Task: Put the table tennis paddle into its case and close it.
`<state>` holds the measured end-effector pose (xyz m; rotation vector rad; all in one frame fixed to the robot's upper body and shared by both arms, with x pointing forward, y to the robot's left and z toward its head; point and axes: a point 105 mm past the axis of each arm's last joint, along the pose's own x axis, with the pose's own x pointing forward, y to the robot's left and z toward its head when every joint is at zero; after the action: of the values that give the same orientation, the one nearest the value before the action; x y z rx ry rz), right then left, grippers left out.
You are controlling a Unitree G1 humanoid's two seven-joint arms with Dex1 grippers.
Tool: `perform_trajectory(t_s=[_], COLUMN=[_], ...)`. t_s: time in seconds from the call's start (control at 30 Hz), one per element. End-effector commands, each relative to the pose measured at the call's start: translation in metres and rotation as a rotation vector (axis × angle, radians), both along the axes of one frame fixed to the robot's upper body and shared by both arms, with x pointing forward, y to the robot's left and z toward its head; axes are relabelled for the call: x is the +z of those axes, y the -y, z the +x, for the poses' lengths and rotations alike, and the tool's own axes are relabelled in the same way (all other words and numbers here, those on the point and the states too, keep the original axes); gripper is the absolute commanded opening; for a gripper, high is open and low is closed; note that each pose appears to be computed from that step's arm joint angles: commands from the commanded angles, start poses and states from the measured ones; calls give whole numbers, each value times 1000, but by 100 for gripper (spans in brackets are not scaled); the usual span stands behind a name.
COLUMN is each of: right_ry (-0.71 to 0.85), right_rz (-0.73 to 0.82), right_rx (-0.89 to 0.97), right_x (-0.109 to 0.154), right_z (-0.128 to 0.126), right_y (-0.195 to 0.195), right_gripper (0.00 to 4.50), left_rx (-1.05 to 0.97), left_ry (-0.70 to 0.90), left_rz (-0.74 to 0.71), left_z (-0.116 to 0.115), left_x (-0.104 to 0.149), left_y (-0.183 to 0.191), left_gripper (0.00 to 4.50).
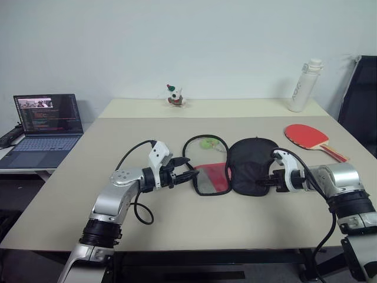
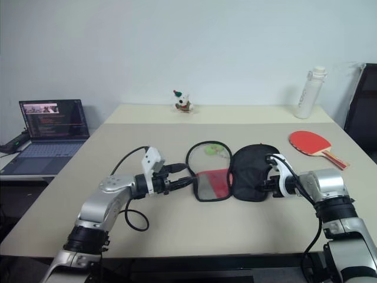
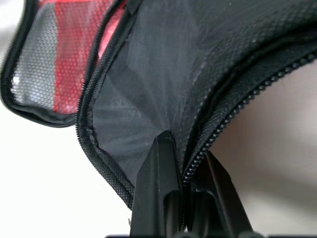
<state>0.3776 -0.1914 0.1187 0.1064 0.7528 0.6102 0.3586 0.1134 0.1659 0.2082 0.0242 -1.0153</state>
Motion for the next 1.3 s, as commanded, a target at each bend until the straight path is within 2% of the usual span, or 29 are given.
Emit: perform_trajectory(t_s=[0.03,0.6,0.7,1.07,1.3], right_ry=[58,71,92,212,346], right_rz=[-12,-63,-77,-107,-185], right_rx=[5,-28,-71,-113,-188], right_x=[16,15,17,44,60], right_z=[9,17,21,20,6], right_y=[4,19,27,51,88], right_gripper=[4,4,72,447,447], left_rx=[-8,-20,-19,-23,-41], left_ry=[58,63,65,70,79], left_rz=[2,-7,-5,-23,-39], left_z=[0,0,1,1,2], left_x=[13,13,13,15,19], left_y=[0,2,1,1,9], left_gripper=[317,317,317,317,317])
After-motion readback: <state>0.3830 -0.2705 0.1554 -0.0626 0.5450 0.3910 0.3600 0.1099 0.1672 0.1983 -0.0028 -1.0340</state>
